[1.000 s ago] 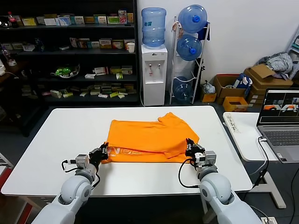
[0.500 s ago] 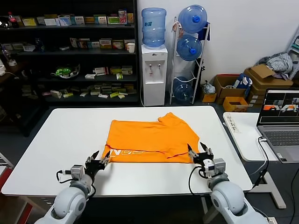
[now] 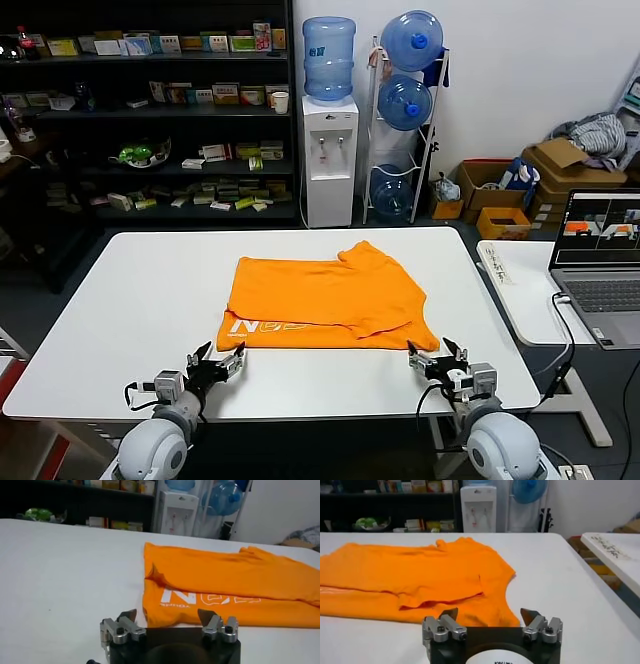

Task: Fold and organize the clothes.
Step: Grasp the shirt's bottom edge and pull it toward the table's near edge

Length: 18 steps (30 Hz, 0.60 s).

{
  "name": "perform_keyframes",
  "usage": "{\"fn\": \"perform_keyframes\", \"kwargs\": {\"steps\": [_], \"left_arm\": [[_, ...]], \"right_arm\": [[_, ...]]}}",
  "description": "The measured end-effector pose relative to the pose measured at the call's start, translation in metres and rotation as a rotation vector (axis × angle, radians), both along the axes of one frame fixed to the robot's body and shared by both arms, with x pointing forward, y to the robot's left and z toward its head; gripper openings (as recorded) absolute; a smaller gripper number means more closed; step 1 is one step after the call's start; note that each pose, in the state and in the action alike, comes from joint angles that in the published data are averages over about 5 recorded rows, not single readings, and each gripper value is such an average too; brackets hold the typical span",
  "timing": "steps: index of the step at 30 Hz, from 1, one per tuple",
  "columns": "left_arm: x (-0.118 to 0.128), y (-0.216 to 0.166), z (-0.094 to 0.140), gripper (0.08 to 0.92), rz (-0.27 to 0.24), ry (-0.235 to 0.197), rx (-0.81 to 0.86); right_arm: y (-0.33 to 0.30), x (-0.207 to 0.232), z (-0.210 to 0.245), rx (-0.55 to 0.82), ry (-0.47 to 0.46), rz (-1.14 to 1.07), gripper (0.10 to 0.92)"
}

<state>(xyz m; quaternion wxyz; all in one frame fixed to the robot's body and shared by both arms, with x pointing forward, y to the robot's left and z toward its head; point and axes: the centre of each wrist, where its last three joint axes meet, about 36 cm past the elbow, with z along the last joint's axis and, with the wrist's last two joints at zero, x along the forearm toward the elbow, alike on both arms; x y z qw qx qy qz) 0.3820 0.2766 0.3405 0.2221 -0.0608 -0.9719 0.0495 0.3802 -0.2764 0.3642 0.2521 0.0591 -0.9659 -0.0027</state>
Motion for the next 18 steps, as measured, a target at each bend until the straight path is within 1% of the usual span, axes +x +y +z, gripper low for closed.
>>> {"fn": "perform_keyframes", "kwargs": {"steps": [4,6,9,12,18], "left_arm": [[0.002,0.0,-0.002,0.823,0.004,-0.001,-0.003],[0.003,0.0,-0.003,0.822,0.005,0.0,-0.002],[0.004,0.001,-0.004,0.807,0.004,0.002,-0.001],[0.006,0.001,-0.006,0.743,0.001,0.004,-0.002],[0.008,0.0,-0.006,0.57,-0.003,0.009,-0.001]], "right_arm": [[0.0,0.004,-0.004,0.011,0.013,0.001,0.822],[0.0,0.006,-0.006,0.015,0.017,0.002,0.803],[0.0,0.009,-0.008,0.02,0.022,0.003,0.732],[0.0,0.011,-0.011,0.024,0.026,0.004,0.645],[0.0,0.011,-0.012,0.026,0.027,0.005,0.472]]}}
